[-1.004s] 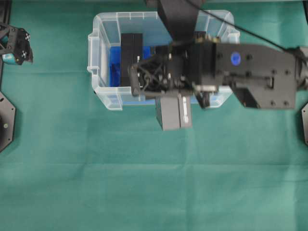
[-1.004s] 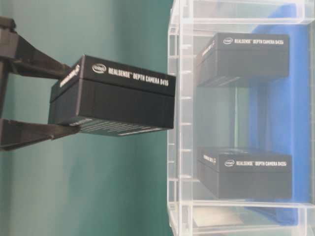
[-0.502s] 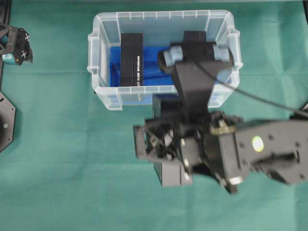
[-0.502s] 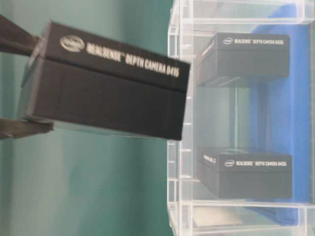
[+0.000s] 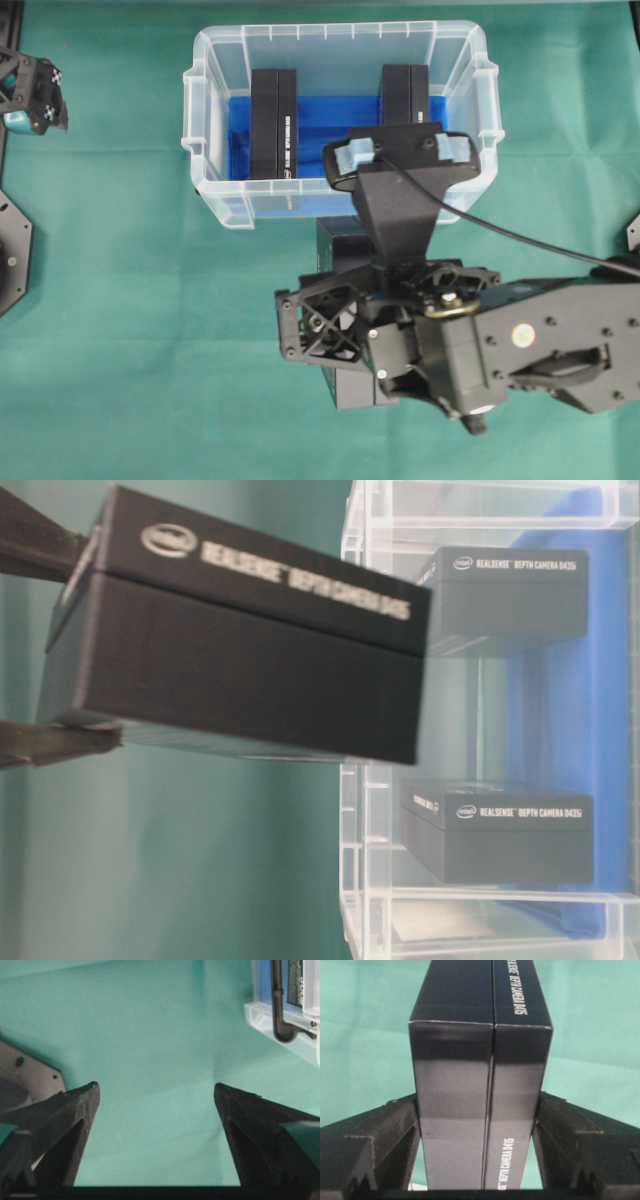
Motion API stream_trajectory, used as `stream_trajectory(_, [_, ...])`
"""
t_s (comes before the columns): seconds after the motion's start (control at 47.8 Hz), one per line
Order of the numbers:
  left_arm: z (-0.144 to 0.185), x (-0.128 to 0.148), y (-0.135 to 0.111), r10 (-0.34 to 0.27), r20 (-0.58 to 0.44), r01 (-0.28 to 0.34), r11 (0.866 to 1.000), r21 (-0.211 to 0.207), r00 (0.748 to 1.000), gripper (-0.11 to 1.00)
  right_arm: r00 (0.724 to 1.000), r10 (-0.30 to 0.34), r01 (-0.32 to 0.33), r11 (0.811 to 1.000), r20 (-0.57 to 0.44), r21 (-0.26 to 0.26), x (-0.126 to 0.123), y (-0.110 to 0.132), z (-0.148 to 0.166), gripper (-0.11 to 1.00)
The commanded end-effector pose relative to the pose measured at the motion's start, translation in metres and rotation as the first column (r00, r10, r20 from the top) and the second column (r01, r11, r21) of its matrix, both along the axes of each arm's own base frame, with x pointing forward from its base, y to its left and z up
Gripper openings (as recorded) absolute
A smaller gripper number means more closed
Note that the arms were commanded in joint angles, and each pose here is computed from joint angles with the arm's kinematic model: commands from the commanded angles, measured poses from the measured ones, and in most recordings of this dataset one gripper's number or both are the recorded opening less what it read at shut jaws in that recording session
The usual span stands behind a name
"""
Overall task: Take out the box from the case.
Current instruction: 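Carry the held box toward the viewer, in front of the case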
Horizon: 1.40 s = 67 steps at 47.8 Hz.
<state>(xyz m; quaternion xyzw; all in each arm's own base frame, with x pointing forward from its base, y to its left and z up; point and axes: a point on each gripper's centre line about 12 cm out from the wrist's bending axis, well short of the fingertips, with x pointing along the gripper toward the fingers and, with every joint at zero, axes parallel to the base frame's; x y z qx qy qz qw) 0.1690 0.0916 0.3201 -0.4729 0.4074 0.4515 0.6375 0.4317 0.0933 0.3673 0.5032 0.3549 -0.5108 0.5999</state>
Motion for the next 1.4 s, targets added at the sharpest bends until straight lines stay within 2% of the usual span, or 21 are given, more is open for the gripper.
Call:
stream_trajectory(0.0, [0.004, 0.0, 0.001, 0.006, 0.014, -0.006, 1.0, 0.01, 1.0, 0.95, 1.0, 0.002, -0.003, 1.0, 0.018, 0.022, -0.003, -0.002, 0.008, 0.68])
stream_trajectory(0.251, [0.004, 0.0, 0.001, 0.006, 0.013, -0.006, 1.0, 0.009, 1.0, 0.95, 1.0, 0.012, -0.011, 0.999, -0.017, 0.047, 0.002, 0.003, -0.022, 0.68])
stream_trajectory(0.628, [0.004, 0.0, 0.001, 0.002, 0.011, -0.002, 1.0, 0.008, 1.0, 0.95, 1.0, 0.015, -0.014, 0.991, -0.006, 0.13, 0.01, 0.01, -0.078, 0.68])
stream_trajectory(0.962, [0.003, 0.0, 0.001, 0.0, 0.008, 0.0, 1.0, 0.007, 1.0, 0.95, 1.0, -0.005, 0.005, 0.988, -0.004, 0.156, 0.01, 0.001, -0.122, 0.68])
stream_trajectory(1.109, [0.003, -0.001, 0.001, 0.001, 0.007, -0.001, 1.0, 0.009, 1.0, 0.95, 1.0, -0.01, 0.009, 0.983, 0.0, 0.184, 0.008, -0.001, -0.141, 0.68])
stream_trajectory(1.381, [0.003, -0.001, 0.001, 0.001, 0.006, -0.001, 1.0, 0.008, 1.0, 0.95, 1.0, -0.012, 0.006, 0.973, 0.025, 0.232, 0.012, 0.003, -0.158, 0.68])
